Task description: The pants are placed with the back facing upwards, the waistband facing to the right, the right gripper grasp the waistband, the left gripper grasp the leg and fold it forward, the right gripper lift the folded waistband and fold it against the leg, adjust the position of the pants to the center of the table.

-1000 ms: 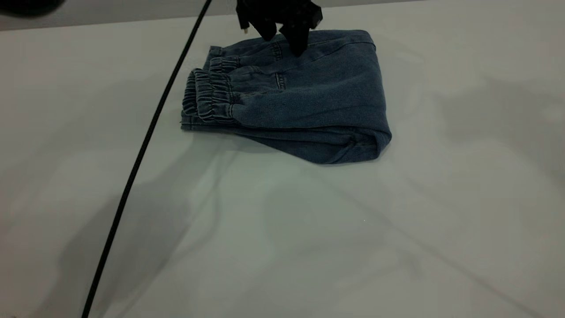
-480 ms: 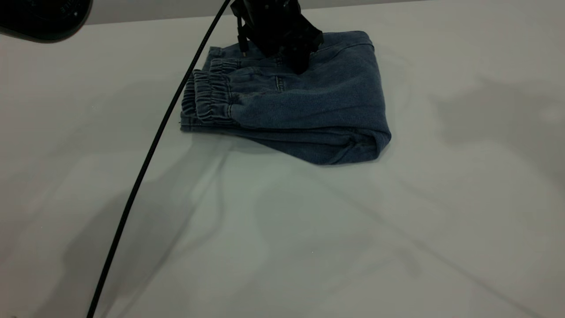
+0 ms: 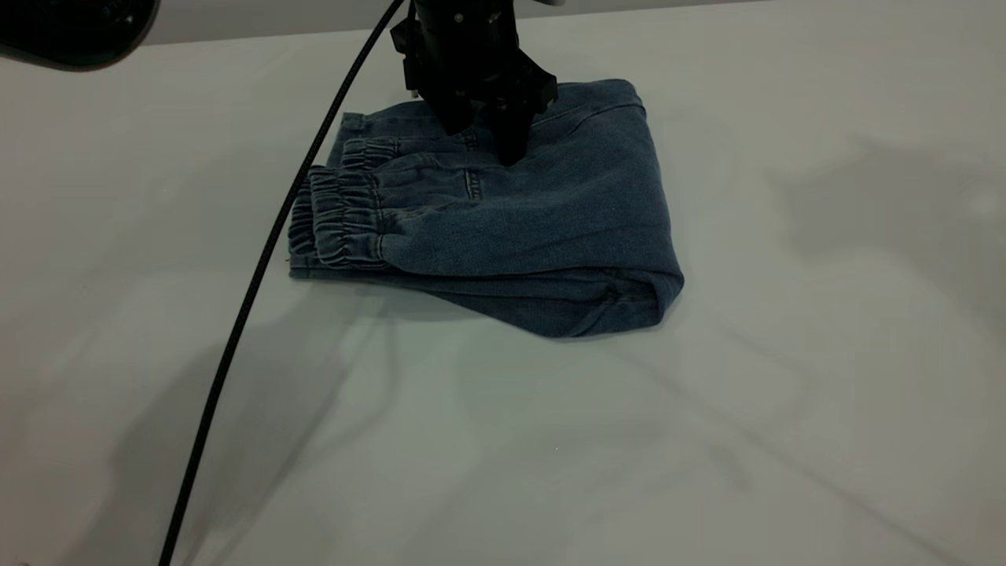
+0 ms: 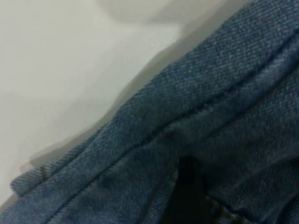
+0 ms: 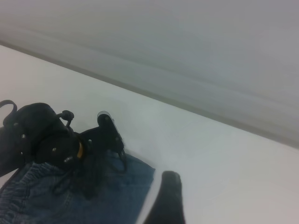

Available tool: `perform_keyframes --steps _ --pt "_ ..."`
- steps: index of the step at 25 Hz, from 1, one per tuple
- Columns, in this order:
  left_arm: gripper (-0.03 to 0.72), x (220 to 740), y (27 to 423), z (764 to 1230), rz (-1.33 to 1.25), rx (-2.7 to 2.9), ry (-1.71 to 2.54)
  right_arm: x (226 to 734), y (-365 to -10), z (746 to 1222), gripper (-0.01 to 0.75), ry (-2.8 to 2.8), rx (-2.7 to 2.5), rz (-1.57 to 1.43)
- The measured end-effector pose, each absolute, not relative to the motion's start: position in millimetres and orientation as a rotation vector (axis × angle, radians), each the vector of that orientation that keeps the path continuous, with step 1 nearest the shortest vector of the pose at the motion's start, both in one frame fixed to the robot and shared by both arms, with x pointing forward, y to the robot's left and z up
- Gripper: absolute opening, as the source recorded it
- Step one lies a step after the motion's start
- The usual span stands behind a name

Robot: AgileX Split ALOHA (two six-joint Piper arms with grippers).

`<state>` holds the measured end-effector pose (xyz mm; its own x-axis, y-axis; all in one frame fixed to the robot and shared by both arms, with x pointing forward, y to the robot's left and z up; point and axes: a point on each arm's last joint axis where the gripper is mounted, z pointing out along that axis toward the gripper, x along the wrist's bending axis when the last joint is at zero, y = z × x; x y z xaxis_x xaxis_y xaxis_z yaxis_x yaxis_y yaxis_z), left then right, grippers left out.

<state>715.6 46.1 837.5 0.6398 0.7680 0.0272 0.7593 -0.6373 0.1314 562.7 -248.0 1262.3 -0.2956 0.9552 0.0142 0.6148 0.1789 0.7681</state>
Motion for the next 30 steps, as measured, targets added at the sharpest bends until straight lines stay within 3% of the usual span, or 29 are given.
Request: perform_keyframes --steps 13,21,30 --pt "0.519 720.4 41.3 856.7 0.137 2.689 1.278 562.8 -248.2 1262.3 0.583 1.983 1.472 0.939" --pt "0.519 725.6 37.9 961.9 0.323 2.465 1.222 562.8 -248.2 1262.3 0.583 1.983 1.472 0.939" --pt "0.519 700.7 61.3 1089.6 0.581 2.297 1.174 552.4 -247.2 1271.4 0.583 1.972 1.456 0.986"
